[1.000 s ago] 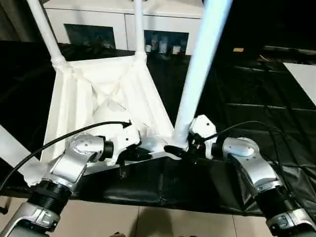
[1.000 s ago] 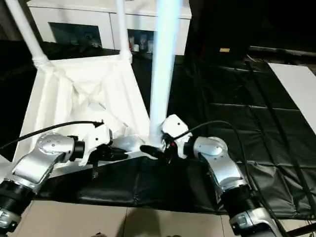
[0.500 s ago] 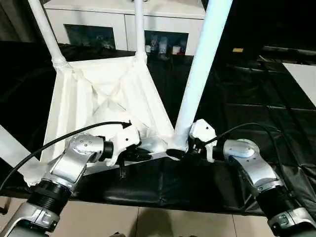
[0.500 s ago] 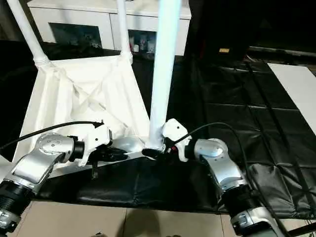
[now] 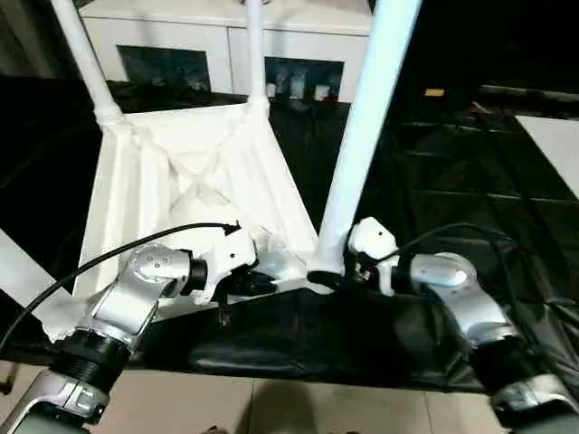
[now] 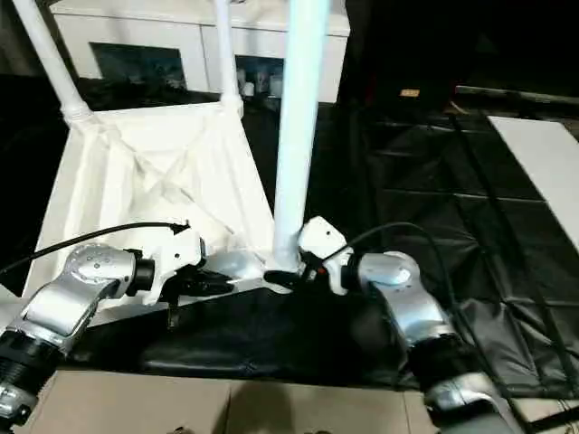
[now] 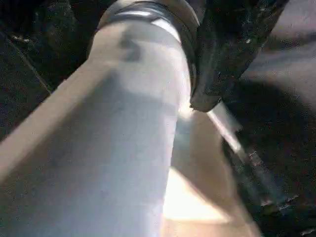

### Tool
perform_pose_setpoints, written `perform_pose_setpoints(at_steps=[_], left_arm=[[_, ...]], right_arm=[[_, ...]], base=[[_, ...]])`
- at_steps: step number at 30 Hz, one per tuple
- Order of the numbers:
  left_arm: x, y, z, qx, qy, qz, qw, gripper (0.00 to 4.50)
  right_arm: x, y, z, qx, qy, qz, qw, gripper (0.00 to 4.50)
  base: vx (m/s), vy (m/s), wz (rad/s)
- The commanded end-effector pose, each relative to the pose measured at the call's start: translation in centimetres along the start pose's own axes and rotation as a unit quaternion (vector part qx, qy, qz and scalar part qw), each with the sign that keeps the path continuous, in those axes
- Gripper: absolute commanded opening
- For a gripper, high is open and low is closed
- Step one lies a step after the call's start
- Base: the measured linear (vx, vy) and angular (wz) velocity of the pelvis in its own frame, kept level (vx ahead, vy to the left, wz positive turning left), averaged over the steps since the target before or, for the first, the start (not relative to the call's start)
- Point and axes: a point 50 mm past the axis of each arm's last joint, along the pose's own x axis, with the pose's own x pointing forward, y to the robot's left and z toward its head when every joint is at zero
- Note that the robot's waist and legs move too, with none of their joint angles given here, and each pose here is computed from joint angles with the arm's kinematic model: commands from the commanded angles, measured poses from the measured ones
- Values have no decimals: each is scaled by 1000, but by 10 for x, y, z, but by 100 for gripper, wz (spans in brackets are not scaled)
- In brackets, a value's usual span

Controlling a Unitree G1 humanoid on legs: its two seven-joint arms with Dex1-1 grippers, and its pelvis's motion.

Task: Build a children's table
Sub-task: Rotate leg to tighten

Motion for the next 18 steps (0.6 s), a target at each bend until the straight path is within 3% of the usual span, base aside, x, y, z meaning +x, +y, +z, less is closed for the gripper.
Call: perform_pose_setpoints(at_steps=[1,3,4,6,8,10,11,16,17,18], left_arm=[[14,1,-3,-11,20,21,1000,0],[31,10,3,-47,4,91,995,0],[35,12,5,-56,4,109,992,0],[42,15,9,-71,6,137,988,0],[50,21,18,-103,-10,186,977,0],[63,27,33,-130,-36,244,960,0],[65,28,36,-134,-39,251,958,0],[70,26,37,-124,-27,250,960,0],[69,26,36,-112,-24,250,962,0],[68,26,35,-110,-24,250,962,0]], right_arm=[[1,-12,-6,40,9,-96,995,266],[15,-8,-7,107,-8,-172,979,266],[20,-5,-6,119,-10,-187,975,265],[26,0,-5,133,-14,-211,968,265],[35,5,-1,119,-9,-246,962,264],[49,11,3,123,4,-311,942,264],[54,15,5,132,4,-315,940,264],[68,27,19,135,-25,-271,953,264],[68,27,22,155,-45,-265,951,264],[67,27,22,158,-47,-264,950,299]], base=[[-54,-11,-1],[0,0,0],[0,0,0],[0,0,0],[0,0,0],[0,0,0],[0,0,0],[0,0,0],[0,0,0],[0,0,0]])
